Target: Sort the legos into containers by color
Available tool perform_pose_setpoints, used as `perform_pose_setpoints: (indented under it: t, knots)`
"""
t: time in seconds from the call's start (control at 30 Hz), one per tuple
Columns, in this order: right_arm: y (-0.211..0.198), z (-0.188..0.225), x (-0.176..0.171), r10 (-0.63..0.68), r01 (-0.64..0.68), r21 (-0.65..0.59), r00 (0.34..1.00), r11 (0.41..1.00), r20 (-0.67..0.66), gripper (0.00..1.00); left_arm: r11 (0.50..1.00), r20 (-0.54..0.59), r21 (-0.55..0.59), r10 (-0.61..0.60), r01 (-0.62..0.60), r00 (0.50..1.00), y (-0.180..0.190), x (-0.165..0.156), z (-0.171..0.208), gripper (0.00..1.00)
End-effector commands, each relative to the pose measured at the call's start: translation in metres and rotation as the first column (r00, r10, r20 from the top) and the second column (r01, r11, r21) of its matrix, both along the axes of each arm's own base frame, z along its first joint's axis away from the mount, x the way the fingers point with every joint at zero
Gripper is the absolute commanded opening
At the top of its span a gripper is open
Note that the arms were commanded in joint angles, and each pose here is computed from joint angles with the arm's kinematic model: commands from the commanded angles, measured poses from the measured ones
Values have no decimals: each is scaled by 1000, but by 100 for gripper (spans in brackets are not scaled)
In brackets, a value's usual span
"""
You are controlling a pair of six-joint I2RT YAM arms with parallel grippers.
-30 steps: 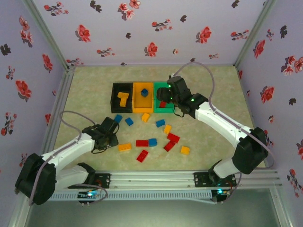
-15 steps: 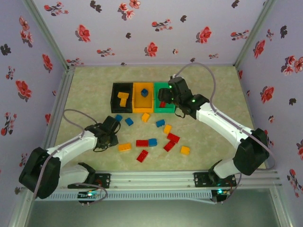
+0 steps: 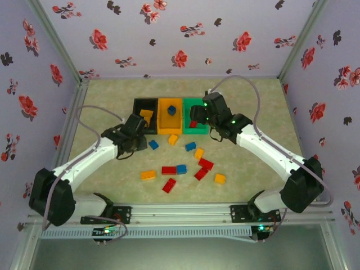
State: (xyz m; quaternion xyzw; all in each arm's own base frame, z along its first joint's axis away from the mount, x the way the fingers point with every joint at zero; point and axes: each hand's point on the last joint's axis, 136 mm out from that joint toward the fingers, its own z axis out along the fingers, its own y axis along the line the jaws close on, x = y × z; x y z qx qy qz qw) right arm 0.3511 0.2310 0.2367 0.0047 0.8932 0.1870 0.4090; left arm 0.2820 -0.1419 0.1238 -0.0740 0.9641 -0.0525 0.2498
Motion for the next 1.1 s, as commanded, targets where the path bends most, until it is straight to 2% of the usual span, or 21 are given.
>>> perform_pose_setpoints:
  t: [0.0, 0.27, 0.53, 0.77, 0.83, 0.9, 0.93, 1.07]
  knots:
    - [-15, 5, -4, -29, 29, -27, 999, 999, 16, 62, 997, 49, 38, -62, 60, 997, -12, 27, 19, 26]
    - [-26, 13, -11, -51, 52, -36, 998, 998, 35, 62, 982, 97, 79, -178, 171, 979, -59, 101, 48, 26]
    - [-35, 24, -17, -67, 69, -33, 996, 997, 57, 63, 972, 37, 63, -229, 226, 973, -101, 161, 35, 26]
    - [-42, 28, -24, -76, 79, -32, 995, 996, 70, 63, 973, -18, 59, -221, 221, 975, -109, 191, 10, 26]
    - [-43, 29, -24, -78, 80, -32, 994, 996, 72, 64, 975, -29, 49, -216, 217, 976, -110, 195, 4, 33]
    - [-43, 29, -25, -77, 79, -32, 995, 996, 71, 64, 975, -32, 51, -214, 216, 976, -110, 199, 1, 53]
    - [-43, 29, -25, -76, 78, -33, 995, 996, 71, 64, 975, -32, 53, -214, 215, 976, -110, 200, 2, 60]
    - [-44, 29, -25, -76, 79, -33, 995, 996, 69, 64, 978, -8, 40, -205, 205, 979, -108, 200, 15, 67]
